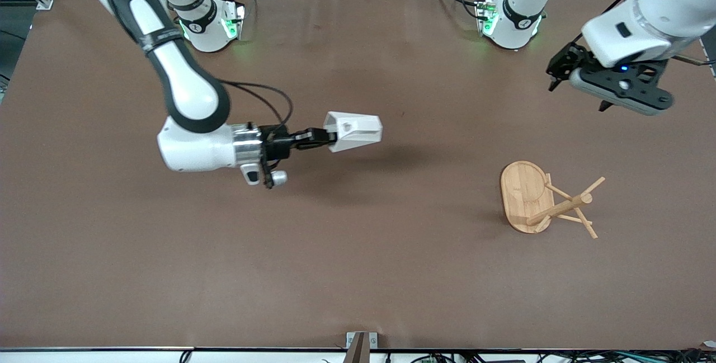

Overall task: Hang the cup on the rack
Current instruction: 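Lift the cup with the right gripper while the left gripper approaches, then move the left gripper to the cup's open end and grasp it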

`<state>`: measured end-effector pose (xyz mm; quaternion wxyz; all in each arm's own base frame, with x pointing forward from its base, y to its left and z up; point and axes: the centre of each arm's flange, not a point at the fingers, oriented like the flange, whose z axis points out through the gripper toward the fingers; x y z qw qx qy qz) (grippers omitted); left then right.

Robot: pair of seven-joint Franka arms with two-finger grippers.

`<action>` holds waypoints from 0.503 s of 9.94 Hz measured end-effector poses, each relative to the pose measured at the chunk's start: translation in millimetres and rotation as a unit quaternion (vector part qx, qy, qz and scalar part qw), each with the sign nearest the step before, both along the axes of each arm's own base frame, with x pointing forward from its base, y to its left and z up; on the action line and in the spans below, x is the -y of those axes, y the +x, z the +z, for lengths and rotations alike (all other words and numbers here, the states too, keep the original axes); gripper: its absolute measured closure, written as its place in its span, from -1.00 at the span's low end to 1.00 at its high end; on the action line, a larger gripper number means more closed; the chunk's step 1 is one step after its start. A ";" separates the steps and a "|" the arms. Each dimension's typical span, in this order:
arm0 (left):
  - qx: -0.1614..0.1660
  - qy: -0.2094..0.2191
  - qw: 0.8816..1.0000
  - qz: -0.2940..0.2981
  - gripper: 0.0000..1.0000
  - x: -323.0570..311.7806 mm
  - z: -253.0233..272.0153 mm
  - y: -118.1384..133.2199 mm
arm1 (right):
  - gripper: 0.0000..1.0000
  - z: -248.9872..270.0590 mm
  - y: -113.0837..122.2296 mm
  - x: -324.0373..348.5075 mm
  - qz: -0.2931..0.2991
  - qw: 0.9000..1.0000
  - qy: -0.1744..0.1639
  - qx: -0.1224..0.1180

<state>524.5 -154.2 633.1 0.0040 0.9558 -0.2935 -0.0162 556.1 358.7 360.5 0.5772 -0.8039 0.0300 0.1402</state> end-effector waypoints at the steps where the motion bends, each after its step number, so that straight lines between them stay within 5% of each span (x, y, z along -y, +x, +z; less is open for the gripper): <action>1: -0.017 -0.014 0.998 -0.053 -1.00 16.3 -2.9 -7.8 | 0.90 3.6 -11.9 -20.4 0.000 1.000 0.006 -0.002; 5: -0.074 -0.114 0.975 -0.178 -0.98 55.1 -24.3 -24.9 | 0.90 -6.5 -36.2 -39.9 0.016 0.999 0.010 -0.025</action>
